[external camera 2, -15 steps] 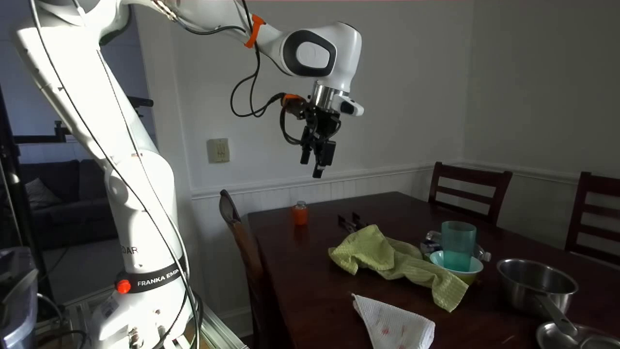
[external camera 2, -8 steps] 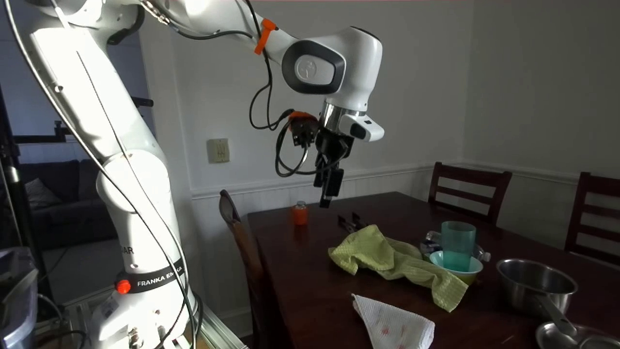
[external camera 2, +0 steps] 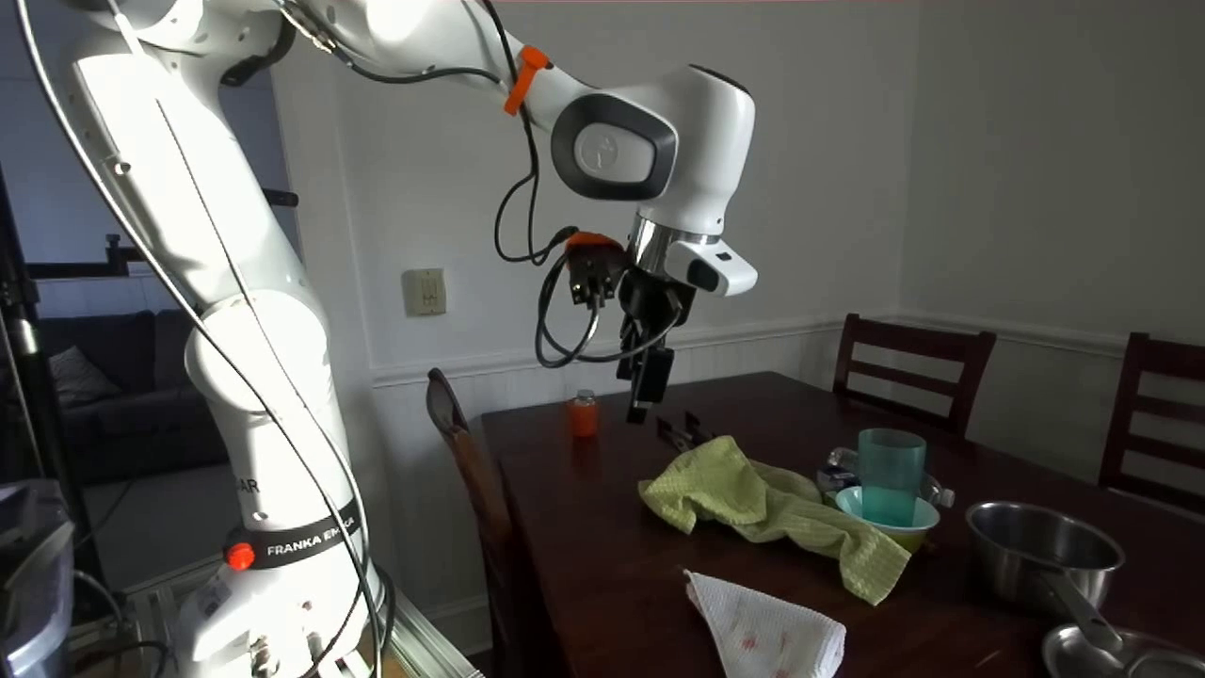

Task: Unfold the white napkin

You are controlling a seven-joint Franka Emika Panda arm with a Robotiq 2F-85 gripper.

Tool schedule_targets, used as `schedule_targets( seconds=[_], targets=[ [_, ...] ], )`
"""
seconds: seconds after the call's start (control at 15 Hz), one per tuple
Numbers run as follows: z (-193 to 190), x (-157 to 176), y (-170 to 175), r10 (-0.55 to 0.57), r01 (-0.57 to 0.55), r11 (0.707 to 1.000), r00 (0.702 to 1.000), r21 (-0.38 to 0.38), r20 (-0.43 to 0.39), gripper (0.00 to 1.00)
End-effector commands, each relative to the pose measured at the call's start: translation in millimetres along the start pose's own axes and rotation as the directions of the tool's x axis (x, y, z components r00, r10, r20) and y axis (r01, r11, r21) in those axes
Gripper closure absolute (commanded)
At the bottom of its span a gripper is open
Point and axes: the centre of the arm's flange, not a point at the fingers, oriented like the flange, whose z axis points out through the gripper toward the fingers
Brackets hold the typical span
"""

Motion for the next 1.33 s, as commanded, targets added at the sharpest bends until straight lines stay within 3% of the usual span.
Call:
schedule_targets(
  seconds=[0.0,0.33,0.8,0.87,1.27],
  targets=[
    [6,7,6,0.024,-0.024,1.0,1.0,0.003,0.02,0.0],
    [28,30,54,0.137,-0.139,0.99,0.989,0.035,0.061,0.0],
    [53,68,112,0.208,-0.214,0.964,0.977,0.157,0.057,0.0],
    [49,41,95,0.199,-0.205,0.971,0.978,0.12,0.059,0.0],
    [57,57,106,0.211,-0.217,0.968,0.975,0.124,0.065,0.0]
  ],
)
